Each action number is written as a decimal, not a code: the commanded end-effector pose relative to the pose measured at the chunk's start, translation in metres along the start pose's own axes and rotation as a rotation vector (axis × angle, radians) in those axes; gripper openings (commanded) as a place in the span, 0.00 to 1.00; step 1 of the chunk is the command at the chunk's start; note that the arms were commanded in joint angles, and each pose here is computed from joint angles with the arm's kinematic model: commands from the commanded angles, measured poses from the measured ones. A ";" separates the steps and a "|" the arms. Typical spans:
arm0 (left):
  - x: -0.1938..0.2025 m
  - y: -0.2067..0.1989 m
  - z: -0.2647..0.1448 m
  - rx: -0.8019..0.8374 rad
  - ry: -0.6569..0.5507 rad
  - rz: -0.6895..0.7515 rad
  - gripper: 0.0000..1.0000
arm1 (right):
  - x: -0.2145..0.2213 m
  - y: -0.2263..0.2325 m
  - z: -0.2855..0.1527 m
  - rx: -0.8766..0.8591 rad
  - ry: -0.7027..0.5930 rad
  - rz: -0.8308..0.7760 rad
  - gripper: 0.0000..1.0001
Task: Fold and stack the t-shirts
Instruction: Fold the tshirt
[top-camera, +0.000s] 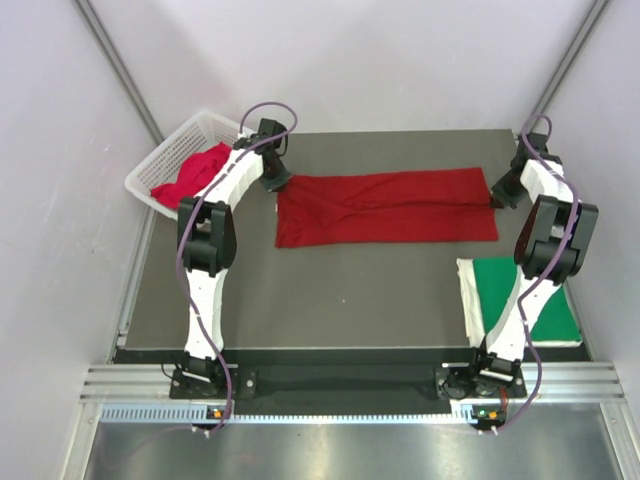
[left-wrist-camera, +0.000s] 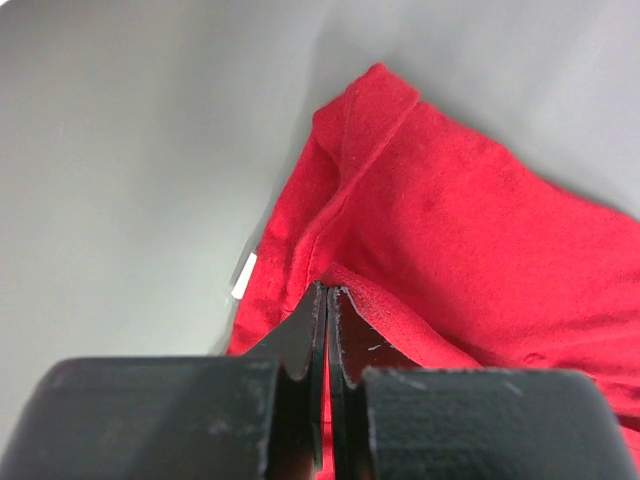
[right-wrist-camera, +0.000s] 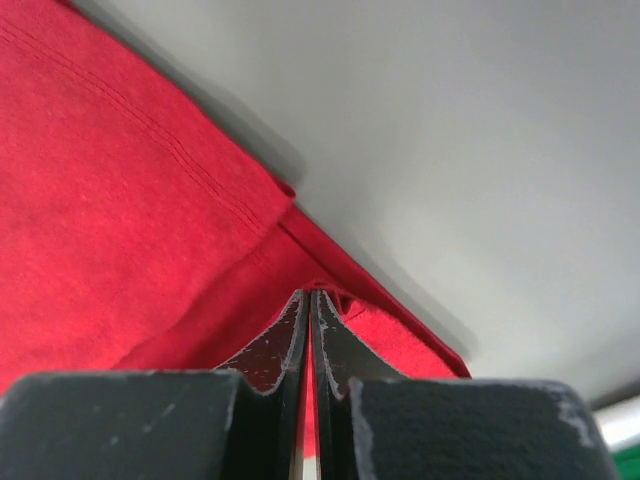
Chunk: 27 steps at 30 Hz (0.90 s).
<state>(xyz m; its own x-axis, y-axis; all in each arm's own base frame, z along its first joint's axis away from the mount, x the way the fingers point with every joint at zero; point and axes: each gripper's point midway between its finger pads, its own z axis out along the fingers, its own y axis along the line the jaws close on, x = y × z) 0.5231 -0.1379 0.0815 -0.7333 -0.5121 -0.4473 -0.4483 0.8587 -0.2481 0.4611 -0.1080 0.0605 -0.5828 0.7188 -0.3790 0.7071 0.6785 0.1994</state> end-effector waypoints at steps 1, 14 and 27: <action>-0.022 -0.013 0.001 0.050 -0.059 -0.029 0.00 | -0.016 0.011 0.001 -0.018 -0.043 -0.015 0.00; -0.026 -0.011 0.010 0.036 -0.080 -0.047 0.00 | -0.021 0.009 0.013 -0.008 -0.038 -0.006 0.00; -0.032 -0.032 0.019 0.130 -0.097 -0.067 0.00 | -0.024 0.010 0.021 -0.004 -0.043 -0.002 0.00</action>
<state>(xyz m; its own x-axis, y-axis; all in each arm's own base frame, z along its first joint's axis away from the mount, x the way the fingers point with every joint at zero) 0.5412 -0.1428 0.0697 -0.7036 -0.5458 -0.4551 -0.4597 0.8379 -0.2942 0.4730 -0.1125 0.0456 -0.5860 0.7221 -0.3677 0.7121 0.6755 0.1915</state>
